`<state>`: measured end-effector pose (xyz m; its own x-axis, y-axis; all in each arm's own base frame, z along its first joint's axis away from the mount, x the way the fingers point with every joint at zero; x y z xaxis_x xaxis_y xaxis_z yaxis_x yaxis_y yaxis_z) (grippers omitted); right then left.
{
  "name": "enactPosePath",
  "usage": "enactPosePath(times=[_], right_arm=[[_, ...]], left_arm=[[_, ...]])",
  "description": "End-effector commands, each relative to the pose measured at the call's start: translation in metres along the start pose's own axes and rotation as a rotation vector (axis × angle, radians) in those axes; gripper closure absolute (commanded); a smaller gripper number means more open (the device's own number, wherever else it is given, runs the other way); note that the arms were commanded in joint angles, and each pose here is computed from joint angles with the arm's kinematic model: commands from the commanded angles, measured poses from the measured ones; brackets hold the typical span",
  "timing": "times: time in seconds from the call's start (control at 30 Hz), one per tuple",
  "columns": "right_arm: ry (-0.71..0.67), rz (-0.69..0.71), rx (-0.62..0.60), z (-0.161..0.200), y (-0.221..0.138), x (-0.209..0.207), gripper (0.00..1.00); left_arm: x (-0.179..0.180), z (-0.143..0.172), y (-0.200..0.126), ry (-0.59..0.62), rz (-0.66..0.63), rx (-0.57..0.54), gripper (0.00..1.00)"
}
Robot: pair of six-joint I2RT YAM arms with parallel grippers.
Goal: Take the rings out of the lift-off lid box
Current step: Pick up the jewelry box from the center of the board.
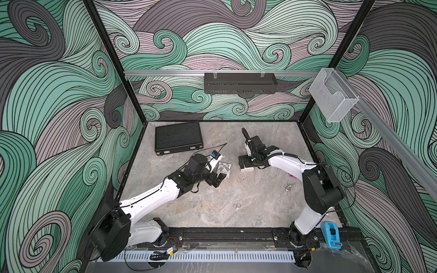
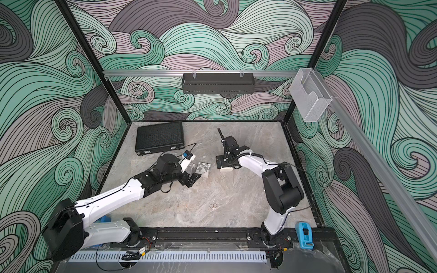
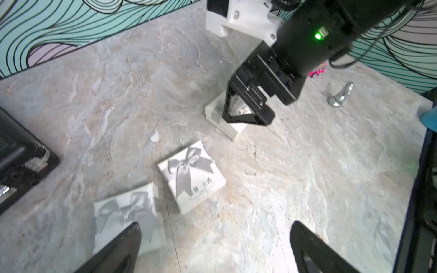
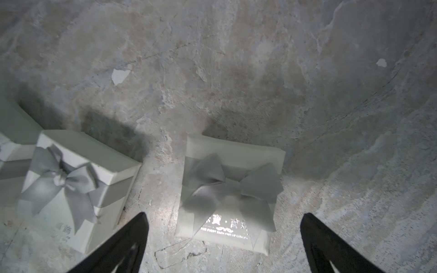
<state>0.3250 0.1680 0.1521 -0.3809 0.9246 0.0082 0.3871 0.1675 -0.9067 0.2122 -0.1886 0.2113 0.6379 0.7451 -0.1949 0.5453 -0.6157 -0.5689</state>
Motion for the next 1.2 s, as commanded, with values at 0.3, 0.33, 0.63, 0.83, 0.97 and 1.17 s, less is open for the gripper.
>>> enactPosePath(times=[0.3, 0.33, 0.63, 0.83, 0.97, 1.17], right_arm=[[0.028, 0.062, 0.061, -0.005, 0.031, 0.002, 0.02], [0.031, 0.07, 0.06, -0.005, 0.032, 0.003, 0.03], [0.043, 0.106, 0.059, -0.003, 0.038, 0.002, 0.17], [0.043, 0.119, 0.036, -0.005, 0.03, 0.0, 0.22], [0.031, 0.13, 0.006, -0.011, 0.017, -0.005, 0.23], [0.053, 0.143, -0.026, -0.027, 0.009, -0.038, 0.24]], left_arm=[[-0.001, 0.01, -0.007, -0.05, 0.018, 0.02, 0.01], [-0.001, 0.009, -0.007, -0.051, 0.02, 0.022, 0.01], [-0.001, 0.009, -0.004, -0.047, 0.016, 0.023, 0.02], [-0.001, 0.009, -0.002, -0.047, 0.015, 0.032, 0.01], [0.0, 0.009, -0.002, -0.046, 0.013, 0.033, 0.01], [0.0, 0.011, -0.003, -0.046, 0.012, 0.039, 0.01]])
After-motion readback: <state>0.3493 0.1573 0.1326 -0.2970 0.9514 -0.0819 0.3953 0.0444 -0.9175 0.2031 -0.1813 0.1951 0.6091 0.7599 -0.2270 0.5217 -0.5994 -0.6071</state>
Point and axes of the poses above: each gripper's point midway between its finger pads, its own y axis out along the fingers, its own x axis along the line the jaws close on, z = x × y, the point moved 10 cm from there along -y, back along the fingers, and after that the axes turned 9 degrees about -y, right-handed, at the moved point
